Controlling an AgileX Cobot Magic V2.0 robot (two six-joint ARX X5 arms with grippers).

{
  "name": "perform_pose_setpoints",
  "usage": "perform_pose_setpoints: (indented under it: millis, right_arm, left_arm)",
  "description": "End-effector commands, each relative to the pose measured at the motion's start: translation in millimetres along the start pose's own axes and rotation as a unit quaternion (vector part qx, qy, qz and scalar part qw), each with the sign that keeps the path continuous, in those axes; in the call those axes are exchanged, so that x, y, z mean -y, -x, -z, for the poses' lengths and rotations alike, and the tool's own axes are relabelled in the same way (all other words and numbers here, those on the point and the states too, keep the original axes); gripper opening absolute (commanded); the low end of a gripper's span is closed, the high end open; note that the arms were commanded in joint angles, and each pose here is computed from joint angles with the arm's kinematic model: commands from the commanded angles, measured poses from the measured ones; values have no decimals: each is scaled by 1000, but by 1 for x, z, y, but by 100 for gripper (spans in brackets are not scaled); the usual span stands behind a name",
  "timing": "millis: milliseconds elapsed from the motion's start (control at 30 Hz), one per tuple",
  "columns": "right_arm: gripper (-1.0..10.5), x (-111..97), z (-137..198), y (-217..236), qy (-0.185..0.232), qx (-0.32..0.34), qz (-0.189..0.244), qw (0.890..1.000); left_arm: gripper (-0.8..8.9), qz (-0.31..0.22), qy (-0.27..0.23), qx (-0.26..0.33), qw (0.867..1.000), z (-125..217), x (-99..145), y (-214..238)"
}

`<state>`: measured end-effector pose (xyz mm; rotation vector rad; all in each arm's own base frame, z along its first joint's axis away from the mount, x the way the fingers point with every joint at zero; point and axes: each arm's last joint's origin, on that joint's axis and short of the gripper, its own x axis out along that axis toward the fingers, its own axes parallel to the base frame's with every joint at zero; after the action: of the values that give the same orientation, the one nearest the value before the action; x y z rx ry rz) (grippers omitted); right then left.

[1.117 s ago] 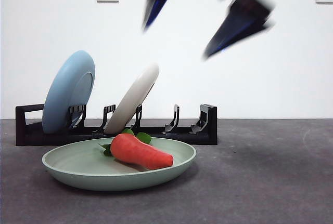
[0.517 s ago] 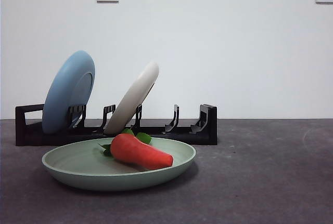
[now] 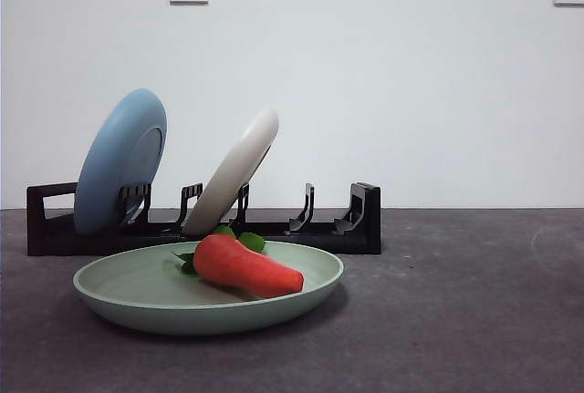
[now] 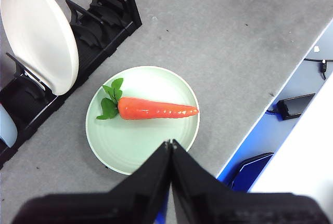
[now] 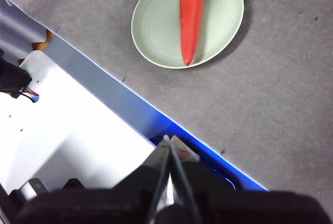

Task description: Take the green plate from the plate rack,put the plate on the table,take the carrot from the table,put the carrot in the plate

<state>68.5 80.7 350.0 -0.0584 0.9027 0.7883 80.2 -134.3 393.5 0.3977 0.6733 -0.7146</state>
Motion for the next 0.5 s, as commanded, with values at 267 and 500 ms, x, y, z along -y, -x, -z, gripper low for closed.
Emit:
perform_pose_setpoints:
  millis: [267, 500]
  right_arm:
    - [1, 0, 0, 0, -1, 3, 0, 1000]
    - [1, 0, 0, 0, -1, 3, 0, 1000]
  left_arm:
    - [-3, -1, 4, 1, 1000, 0, 0, 0]
    - [-3, -1, -2, -1, 1000, 1, 0, 0]
